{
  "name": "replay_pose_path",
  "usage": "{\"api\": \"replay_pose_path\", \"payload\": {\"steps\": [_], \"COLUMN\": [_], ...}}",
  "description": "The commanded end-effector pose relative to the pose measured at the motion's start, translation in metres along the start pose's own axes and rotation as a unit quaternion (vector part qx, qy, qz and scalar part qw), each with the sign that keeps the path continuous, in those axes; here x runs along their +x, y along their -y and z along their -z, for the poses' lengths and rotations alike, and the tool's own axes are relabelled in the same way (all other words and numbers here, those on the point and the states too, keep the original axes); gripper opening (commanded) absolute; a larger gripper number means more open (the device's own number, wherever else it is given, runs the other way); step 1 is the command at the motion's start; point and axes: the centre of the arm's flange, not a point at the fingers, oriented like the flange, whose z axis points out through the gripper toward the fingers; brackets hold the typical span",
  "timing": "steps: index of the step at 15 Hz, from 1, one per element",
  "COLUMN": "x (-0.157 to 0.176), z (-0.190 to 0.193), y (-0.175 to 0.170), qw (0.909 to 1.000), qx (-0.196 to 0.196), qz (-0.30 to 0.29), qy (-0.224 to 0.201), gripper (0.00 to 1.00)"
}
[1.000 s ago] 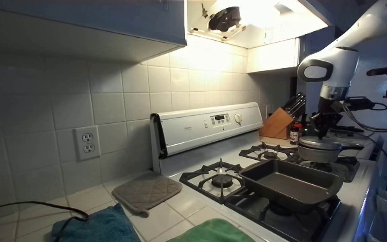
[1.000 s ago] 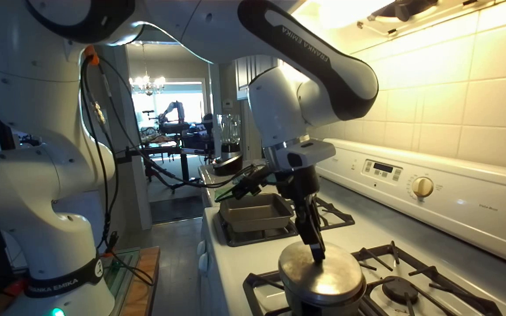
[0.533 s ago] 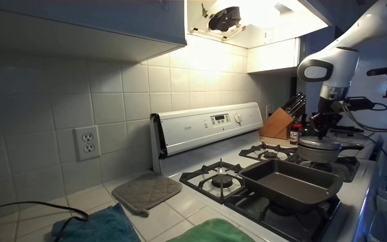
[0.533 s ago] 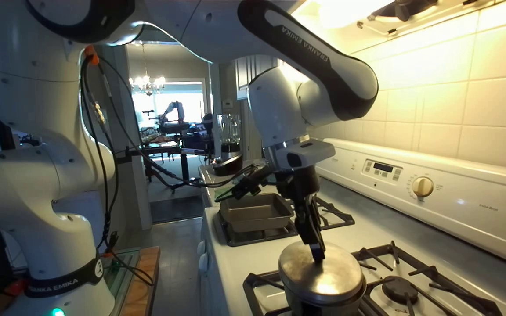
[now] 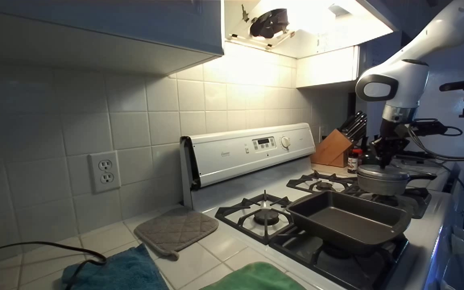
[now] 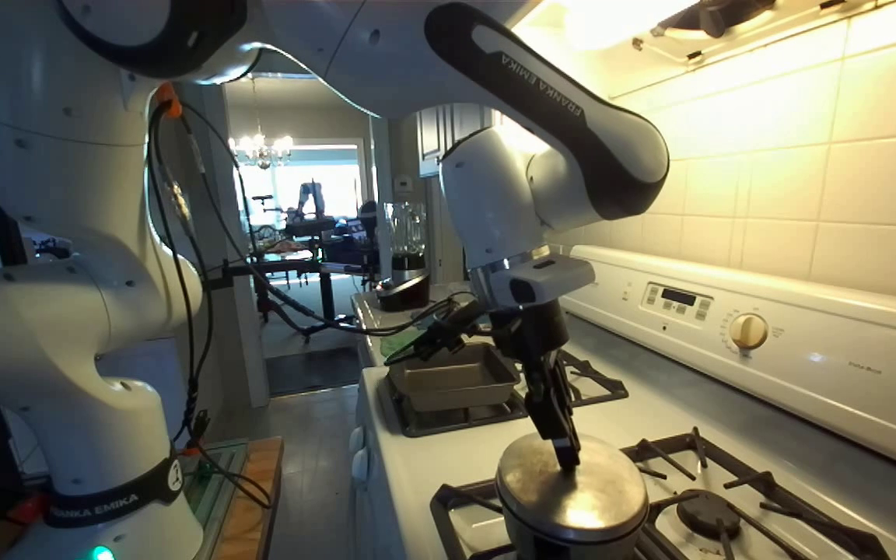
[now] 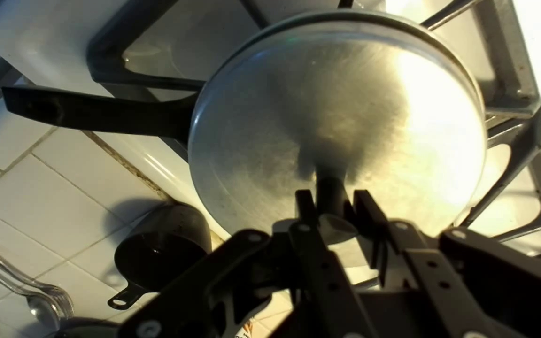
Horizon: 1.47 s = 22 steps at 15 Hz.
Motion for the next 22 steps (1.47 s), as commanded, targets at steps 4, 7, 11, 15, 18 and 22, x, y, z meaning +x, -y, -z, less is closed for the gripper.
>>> {"api": "replay_pose_path", "payload": {"steps": [4, 7, 11, 15, 18, 22], "x": [-0.006, -0.006, -0.006, -0.007, -0.007, 0.000], "z": [-0.003, 0.000, 0.007, 0.016, 0.021, 0.012], "y": [0.005, 0.005, 0.003, 0.004, 0.004, 0.010], "qw": [1.0000, 0.9999, 0.9999, 0.9998, 0.9995, 0.9996], "qx": [-0.003, 0.000, 0.007, 0.021, 0.030, 0.027], "qz": [-0.008, -0.011, -0.008, -0.002, -0.006, -0.004], "qy": [-0.001, -0.002, 0.001, 0.000, -0.005, -0.005], "gripper": [0.52, 0.71, 0.98, 1.00, 1.00, 1.00]}}
